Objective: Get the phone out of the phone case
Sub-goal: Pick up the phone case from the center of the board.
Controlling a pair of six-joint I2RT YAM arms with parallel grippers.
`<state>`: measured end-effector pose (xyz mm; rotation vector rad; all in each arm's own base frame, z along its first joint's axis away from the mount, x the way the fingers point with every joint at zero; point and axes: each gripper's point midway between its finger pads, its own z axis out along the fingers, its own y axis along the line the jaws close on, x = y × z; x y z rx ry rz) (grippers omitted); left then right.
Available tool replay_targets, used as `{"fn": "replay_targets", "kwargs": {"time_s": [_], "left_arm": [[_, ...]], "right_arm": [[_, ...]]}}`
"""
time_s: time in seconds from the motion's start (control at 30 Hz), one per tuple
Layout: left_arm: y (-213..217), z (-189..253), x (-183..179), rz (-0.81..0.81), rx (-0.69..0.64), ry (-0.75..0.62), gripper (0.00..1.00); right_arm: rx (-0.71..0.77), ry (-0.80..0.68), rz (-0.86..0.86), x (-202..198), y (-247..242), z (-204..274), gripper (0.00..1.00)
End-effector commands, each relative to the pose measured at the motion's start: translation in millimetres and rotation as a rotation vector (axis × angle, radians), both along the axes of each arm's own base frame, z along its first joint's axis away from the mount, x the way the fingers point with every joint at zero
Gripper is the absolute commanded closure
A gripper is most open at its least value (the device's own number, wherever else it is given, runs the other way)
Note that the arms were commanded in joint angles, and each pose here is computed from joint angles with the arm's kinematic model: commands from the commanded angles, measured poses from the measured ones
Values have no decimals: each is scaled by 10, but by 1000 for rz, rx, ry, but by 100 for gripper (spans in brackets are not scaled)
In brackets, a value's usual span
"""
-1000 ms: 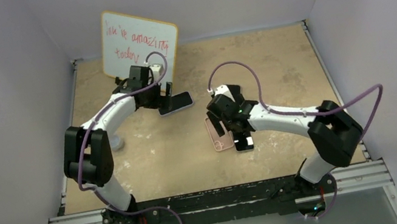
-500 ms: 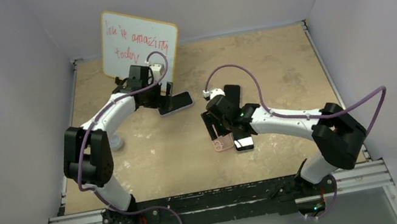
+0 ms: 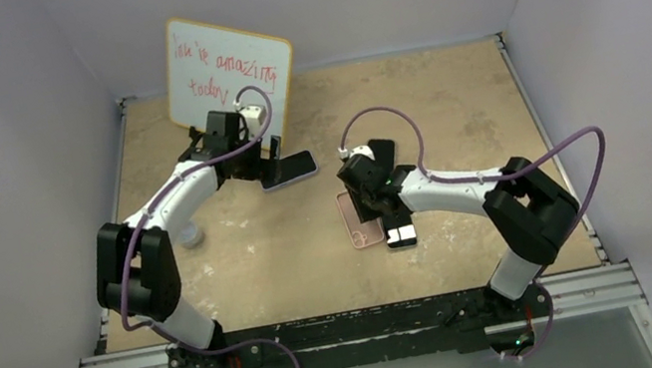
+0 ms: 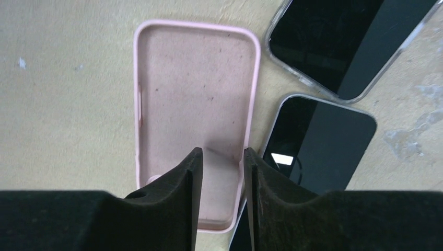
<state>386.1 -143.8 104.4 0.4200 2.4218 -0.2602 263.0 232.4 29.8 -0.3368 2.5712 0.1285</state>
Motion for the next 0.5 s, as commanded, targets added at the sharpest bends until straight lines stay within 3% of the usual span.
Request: {"fn": "replay_targets", "kwargs": {"time_s": [0.0,0.2,0.47], "left_arm": [[-51,229,36,-6,-41,-66,2],[-60,248,32,-10,-48,-69,2],[-90,244,25,-20,-59,-65,2]], "right_arm": [[-11,-52,-40,204,-18,148,64],[-21,-61,-48,266,-95,164,66],[10,-25,5,281,6,45,76]]}}
